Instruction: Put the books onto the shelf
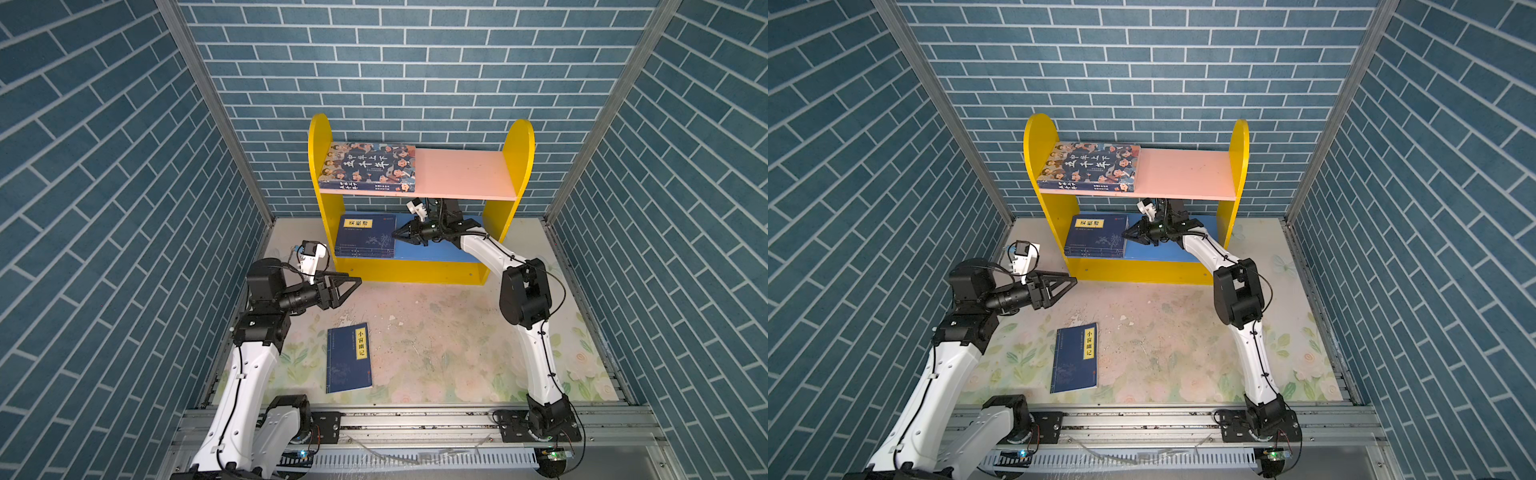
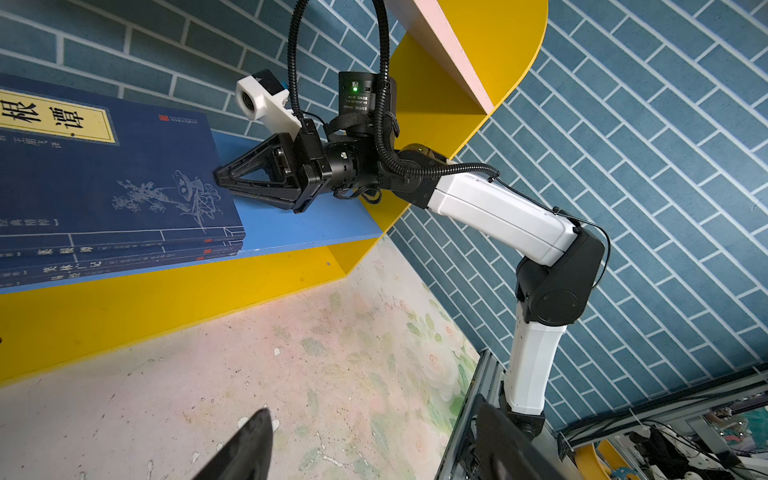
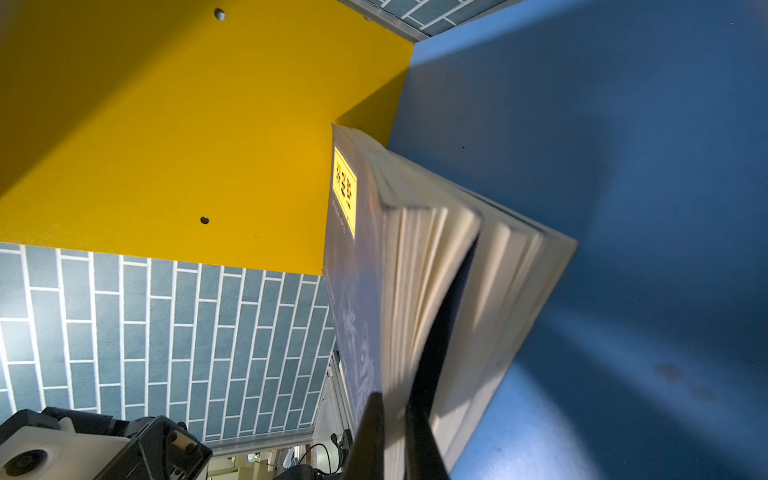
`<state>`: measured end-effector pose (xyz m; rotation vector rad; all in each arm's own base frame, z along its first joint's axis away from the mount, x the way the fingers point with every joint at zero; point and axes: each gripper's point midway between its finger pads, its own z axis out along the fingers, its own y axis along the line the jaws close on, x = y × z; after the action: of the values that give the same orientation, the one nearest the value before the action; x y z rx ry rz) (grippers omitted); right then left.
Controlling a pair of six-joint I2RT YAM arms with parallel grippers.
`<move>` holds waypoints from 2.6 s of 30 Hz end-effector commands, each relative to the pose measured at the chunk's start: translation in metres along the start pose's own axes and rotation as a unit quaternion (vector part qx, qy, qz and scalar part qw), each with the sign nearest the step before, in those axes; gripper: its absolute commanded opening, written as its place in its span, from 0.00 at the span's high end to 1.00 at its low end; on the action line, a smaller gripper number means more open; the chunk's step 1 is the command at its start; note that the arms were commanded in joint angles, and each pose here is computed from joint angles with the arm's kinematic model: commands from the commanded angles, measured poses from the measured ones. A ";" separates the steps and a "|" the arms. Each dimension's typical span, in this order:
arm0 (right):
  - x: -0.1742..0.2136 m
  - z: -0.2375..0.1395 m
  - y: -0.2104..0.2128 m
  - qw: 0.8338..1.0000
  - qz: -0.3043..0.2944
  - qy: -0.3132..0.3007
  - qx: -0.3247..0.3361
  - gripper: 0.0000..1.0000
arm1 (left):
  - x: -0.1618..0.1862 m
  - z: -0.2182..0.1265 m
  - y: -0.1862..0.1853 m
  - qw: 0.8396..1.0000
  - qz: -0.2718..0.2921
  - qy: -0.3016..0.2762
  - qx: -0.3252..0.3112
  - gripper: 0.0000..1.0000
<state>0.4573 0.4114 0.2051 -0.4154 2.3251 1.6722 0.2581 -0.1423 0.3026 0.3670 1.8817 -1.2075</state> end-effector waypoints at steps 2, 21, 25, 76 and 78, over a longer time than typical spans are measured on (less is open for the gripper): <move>-0.003 -0.008 0.015 0.999 -0.042 -0.001 -0.014 1.00 | 0.000 -0.002 -0.003 1.000 0.012 -0.005 0.007 0.22; -0.001 -0.014 0.016 0.999 -0.043 0.001 -0.025 1.00 | -0.003 -0.004 0.004 0.999 0.027 -0.004 -0.023 0.22; 0.000 -0.015 0.017 0.998 -0.046 0.004 -0.031 1.00 | -0.007 -0.005 0.008 0.998 0.042 -0.001 -0.044 0.22; -0.024 -0.027 0.020 0.994 -0.082 -0.064 0.016 0.76 | -0.005 -0.003 0.009 0.999 0.030 0.000 -0.035 0.22; -0.024 -0.026 0.019 0.995 -0.080 -0.062 0.012 0.78 | -0.005 -0.003 0.009 0.999 0.031 0.000 -0.036 0.22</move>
<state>0.4676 0.3930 0.2070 -0.4041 2.2802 1.5337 0.2639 -0.1358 0.2954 0.3727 1.9152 -1.1032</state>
